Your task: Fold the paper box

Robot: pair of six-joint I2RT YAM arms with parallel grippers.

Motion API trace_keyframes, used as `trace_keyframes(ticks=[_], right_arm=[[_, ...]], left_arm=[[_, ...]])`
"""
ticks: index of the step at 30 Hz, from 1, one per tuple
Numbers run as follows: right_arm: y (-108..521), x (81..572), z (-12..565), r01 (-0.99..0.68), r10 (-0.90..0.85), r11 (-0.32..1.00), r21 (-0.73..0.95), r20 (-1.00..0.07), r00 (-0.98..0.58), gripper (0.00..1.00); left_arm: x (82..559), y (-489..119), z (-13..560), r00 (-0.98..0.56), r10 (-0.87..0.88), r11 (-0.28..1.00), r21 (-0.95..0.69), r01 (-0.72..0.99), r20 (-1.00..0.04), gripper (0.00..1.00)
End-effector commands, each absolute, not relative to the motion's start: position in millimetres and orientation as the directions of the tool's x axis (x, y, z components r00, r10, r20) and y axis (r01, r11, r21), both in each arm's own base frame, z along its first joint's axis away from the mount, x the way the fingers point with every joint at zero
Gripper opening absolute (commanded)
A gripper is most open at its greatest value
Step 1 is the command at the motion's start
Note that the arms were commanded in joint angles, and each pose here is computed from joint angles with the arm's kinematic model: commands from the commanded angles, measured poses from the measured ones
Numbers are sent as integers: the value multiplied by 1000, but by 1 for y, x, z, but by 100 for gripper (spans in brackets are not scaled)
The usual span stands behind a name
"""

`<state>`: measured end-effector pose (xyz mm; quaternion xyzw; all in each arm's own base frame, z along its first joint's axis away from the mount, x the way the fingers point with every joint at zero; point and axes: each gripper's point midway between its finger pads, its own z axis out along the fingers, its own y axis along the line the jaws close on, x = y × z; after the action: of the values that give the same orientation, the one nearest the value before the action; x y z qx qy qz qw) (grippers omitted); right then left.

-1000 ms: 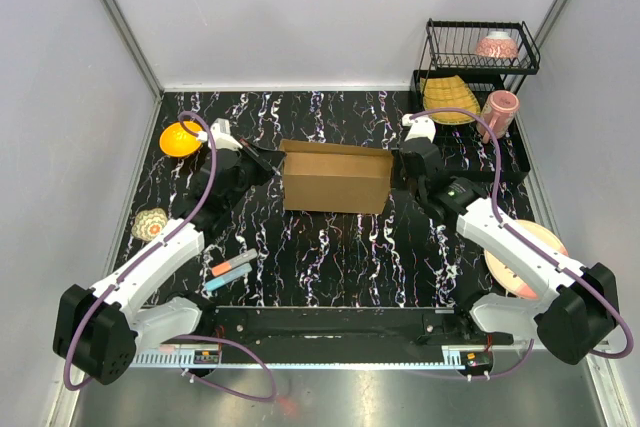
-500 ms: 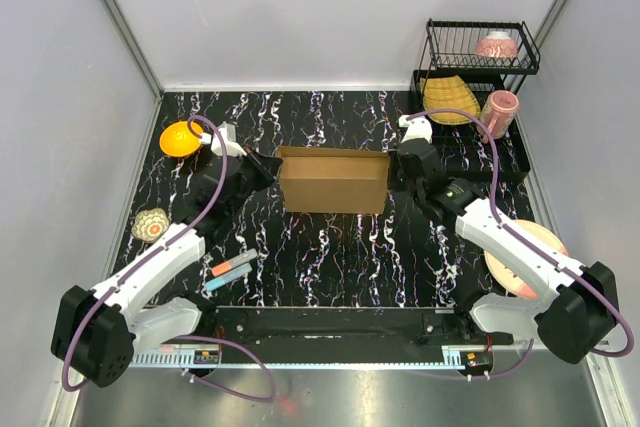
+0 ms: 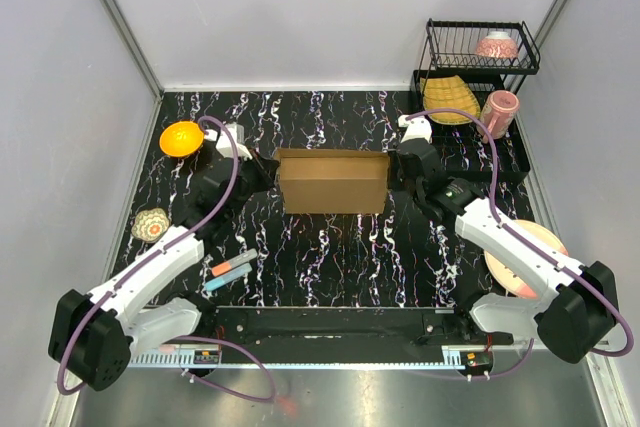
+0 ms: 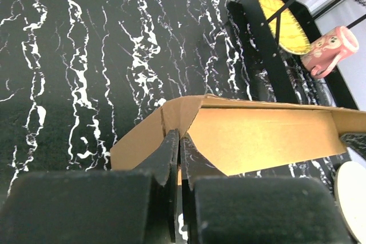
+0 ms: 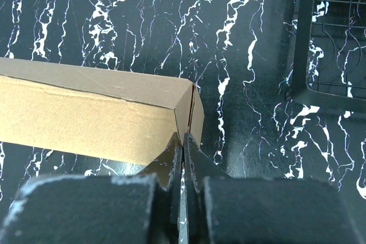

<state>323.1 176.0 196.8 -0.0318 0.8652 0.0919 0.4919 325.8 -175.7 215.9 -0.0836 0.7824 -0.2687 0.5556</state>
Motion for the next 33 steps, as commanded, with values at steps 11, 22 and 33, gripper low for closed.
trace_keyframes(ticks=[11, 22, 33], right_arm=[[170, 296, 149, -175, -72, 983, 57, -757, -649, 0], [170, 297, 171, -139, 12, 983, 123, -788, -615, 35], [171, 300, 210, -147, 86, 971, 188, -851, -518, 47]], left_arm=[[322, -155, 191, -390, -252, 931, -331, 151, -886, 0], [312, -154, 171, -401, -310, 915, -385, 120, -862, 0], [313, -158, 171, -385, -258, 939, -324, 116, -886, 0]])
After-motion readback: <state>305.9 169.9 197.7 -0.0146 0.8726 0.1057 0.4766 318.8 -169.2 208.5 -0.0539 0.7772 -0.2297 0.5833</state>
